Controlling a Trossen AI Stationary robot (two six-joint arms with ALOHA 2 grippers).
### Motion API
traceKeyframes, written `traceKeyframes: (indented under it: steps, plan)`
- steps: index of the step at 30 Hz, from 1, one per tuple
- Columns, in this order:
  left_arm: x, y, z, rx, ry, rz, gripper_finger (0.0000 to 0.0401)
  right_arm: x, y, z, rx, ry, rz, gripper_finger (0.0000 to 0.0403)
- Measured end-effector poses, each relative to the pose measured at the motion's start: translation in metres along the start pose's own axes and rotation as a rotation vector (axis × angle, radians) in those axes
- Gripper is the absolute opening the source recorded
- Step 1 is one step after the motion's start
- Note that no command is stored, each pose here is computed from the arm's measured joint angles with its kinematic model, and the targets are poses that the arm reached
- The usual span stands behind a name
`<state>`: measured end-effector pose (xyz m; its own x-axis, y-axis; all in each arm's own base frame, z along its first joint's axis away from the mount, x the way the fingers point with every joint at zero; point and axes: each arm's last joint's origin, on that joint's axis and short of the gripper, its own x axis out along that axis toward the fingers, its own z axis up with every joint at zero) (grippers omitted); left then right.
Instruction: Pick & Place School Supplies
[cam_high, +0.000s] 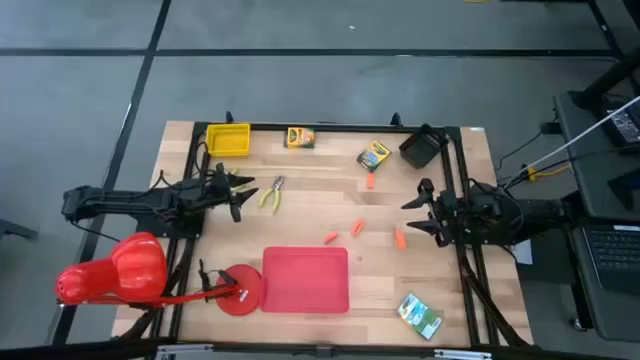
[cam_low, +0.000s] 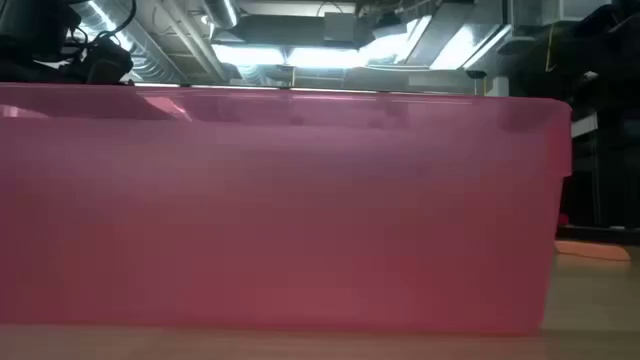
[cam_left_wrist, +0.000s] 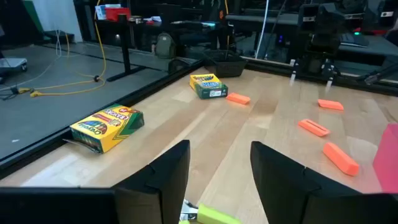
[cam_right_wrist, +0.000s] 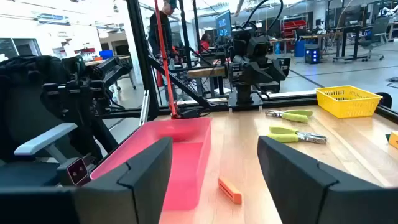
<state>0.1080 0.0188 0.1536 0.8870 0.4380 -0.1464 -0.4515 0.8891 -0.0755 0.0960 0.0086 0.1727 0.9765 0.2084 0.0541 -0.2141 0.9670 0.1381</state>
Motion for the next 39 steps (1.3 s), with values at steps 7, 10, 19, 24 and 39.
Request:
traceKeyframes:
  steps: [7,10,19,24,39]
  plan:
    - [0.0,0.0,-0.0001,0.0,0.001,0.0,0.0169,0.0,0.0,-0.0001,0.0,0.0,0.0,0.0242]
    - [0.0,0.0,0.0,0.0,0.0,0.0,0.0169,0.0,0.0,0.0,0.0,0.0,0.0,0.0242]
    - [0.0,0.0,-0.0001,0.0,0.0,0.0,0.0169,0.0,0.0,0.0,0.0,0.0,0.0,0.0242]
    - [0.0,0.0,0.0,0.0,0.0,0.0,0.0169,0.0,0.0,0.0,0.0,0.0,0.0,0.0242]
    - [0.0,0.0,-0.0001,0.0,0.0,0.0,0.0169,0.0,-0.0004,0.0012,-0.061,-0.012,-0.004,0.0242]
